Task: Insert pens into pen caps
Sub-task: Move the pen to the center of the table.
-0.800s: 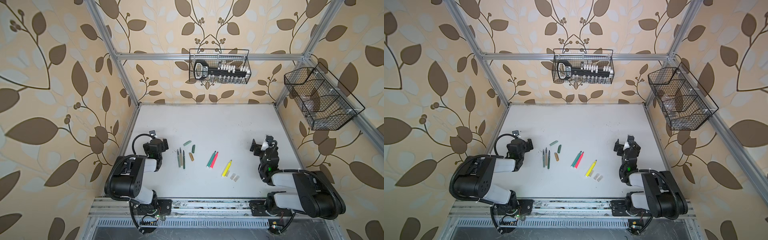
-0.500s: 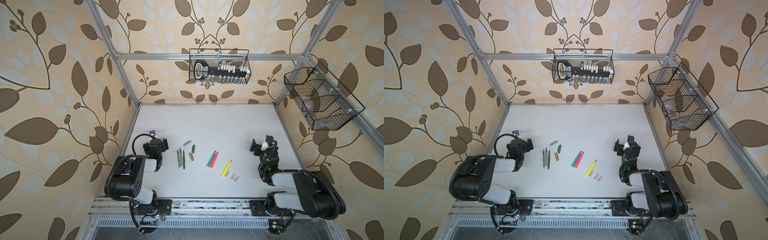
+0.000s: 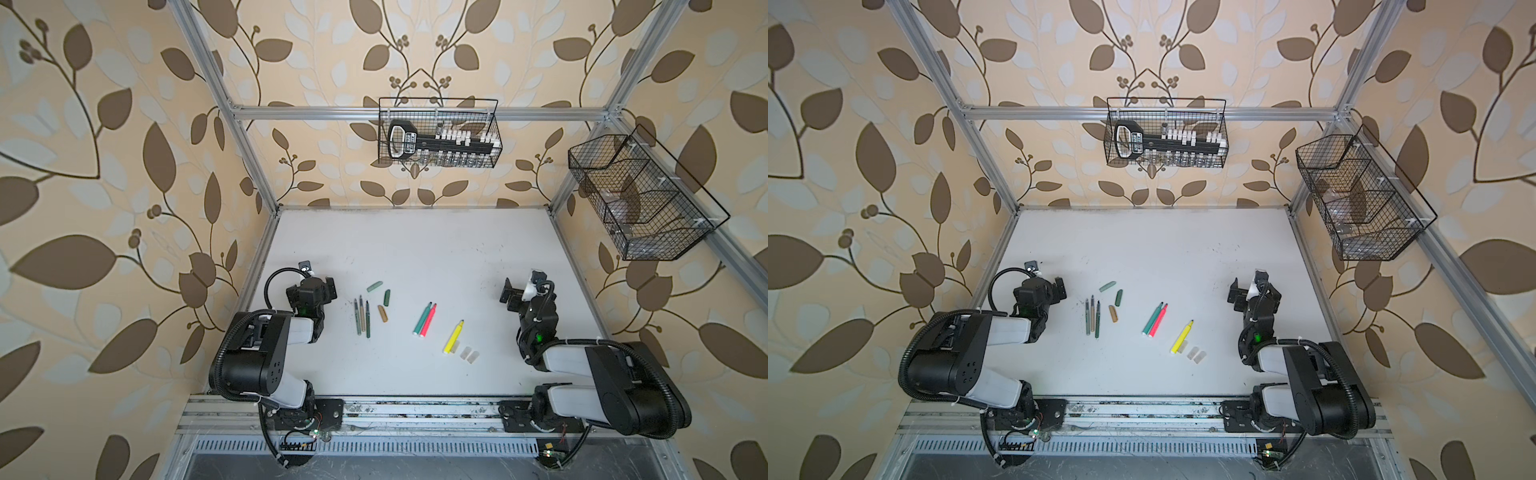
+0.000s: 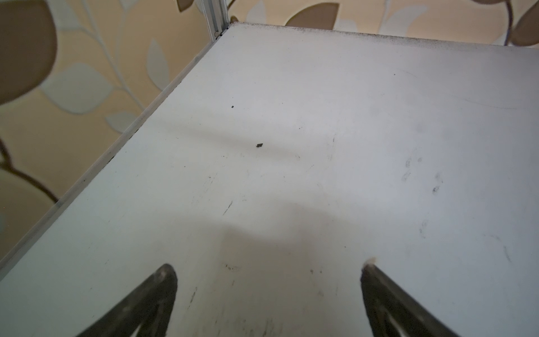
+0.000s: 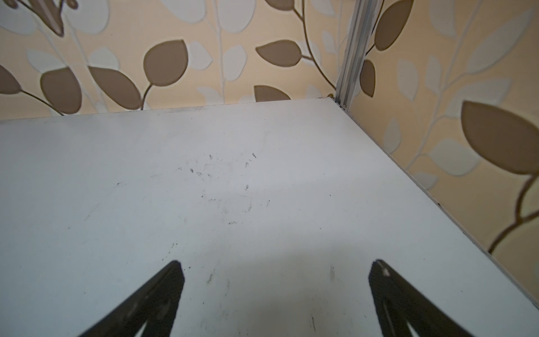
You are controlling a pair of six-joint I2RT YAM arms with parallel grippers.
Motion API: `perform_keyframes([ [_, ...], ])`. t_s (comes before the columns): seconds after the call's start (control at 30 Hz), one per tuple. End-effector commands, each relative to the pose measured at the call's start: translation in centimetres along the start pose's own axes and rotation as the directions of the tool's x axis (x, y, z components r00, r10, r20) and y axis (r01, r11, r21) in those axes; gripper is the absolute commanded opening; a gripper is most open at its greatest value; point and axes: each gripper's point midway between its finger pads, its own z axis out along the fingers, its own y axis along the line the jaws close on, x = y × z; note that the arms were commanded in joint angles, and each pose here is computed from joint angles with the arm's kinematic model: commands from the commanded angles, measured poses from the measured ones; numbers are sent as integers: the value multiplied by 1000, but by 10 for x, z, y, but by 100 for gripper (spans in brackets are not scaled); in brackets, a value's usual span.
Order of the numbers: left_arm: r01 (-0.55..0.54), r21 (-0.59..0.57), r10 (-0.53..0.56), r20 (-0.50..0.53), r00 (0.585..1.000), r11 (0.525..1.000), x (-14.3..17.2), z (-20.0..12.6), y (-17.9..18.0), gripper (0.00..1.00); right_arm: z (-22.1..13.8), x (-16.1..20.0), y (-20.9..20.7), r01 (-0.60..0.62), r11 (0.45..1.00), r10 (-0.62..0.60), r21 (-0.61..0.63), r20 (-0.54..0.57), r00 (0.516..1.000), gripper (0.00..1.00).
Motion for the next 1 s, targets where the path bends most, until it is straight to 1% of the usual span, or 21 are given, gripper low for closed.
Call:
perform_keyframes([
  [0.0, 4, -8, -4, 88, 996, 1000, -33, -4, 0, 99, 3, -24, 5, 16, 1000, -15, -14, 49, 999, 100],
  [0.03, -4, -13, 5, 73, 997, 1000, -42, -11, -1, 99, 1, -27, 2, 21, 1000, -22, 22, 37, 999, 100],
  [0.07, 4, -37, -4, 22, 1000, 999, -46, -19, 2, 99, 0, -31, -1, 25, 998, -26, 56, 15, 1000, 100],
  [0.1, 50, -63, -50, 0, 999, 997, -53, -26, 6, 99, -1, -36, -6, 10, 996, -9, 85, -17, 1000, 100],
  [0.13, 82, -51, -82, -5, 997, 995, -59, -32, 5, 99, -2, -41, -11, -23, 993, 27, 112, -29, 999, 100],
  [0.2, 152, 36, -151, -24, 988, 988, -72, -46, -8, 99, -3, -48, -18, -71, 988, 84, 140, -89, 993, 100],
  [0.27, 249, 74, -241, -104, 965, 966, -76, -61, -15, 99, -5, -59, -19, -106, 984, 125, 141, -127, 984, 100],
  [0.3, 254, 125, -241, -112, 964, 959, -82, -69, -24, 99, -7, -63, -20, -139, 980, 160, 144, -148, 976, 100],
  [0.33, 268, 163, -252, -109, 961, 950, -86, -76, -29, 99, -11, -66, -21, -180, 973, 203, 147, -163, 966, 100],
  [0.4, 296, 227, -279, -105, 955, 928, -93, -93, -34, 99, -22, -78, -26, -315, 935, 342, 165, -182, 922, 100],
  [0.43, 311, 236, -296, -96, 950, 921, -98, -102, -32, 99, -30, -77, -26, -350, 920, 382, 173, -212, 899, 100],
  [0.53, 384, 229, -382, -57, 922, 894, -105, -128, -17, 99, -53, -87, -30, -451, 875, 481, 173, -225, 847, 100],
  [0.57, 436, 190, -434, -55, 899, 880, -100, -133, -7, 99, -59, -90, -24, -478, 870, 492, 119, -244, 836, 100],
  [0.6, 511, 109, -508, -52, 859, 853, -90, -137, 9, 99, -64, -96, -13, -492, 870, 482, 25, -259, 837, 100],
  [0.67, 619, -38, -620, -79, 781, 784, -66, -147, 32, 99, -77, -104, 0, -518, 851, 483, -86, -262, 836, 100],
  [0.73, 607, 14, -598, -155, 786, 794, -56, -153, 20, 99, -88, -107, 13, -535, 826, 483, -179, -265, 835, 100],
  [0.8, 610, 68, -578, -253, 776, 789, -44, -161, 5, 93, -98, -106, 38, -547, 781, 465, -301, -305, 831, 100],
  [0.83, 608, 122, -554, -300, 776, 785, -41, -163, -8, 99, -101, -104, 49, -552, 764, 451, -333, -336, 827, 100],
  [0.87, 604, 133, -531, -357, 769, 786, -35, -166, -15, 99, -104, -100, 62, -550, 756, 425, -354, -373, 825, 98],
  [0.9, 597, 105, -516, -400, 757, 795, -28, -169, -16, 99, -106, -94, 76, -531, 764, 384, -367, -404, 830, 96],
  [0.97, 566, 73, -481, -444, 756, 821, -20, -173, -18, 90, -113, -85, 103, -462, 802, 291, -378, -429, 855, 92],
])
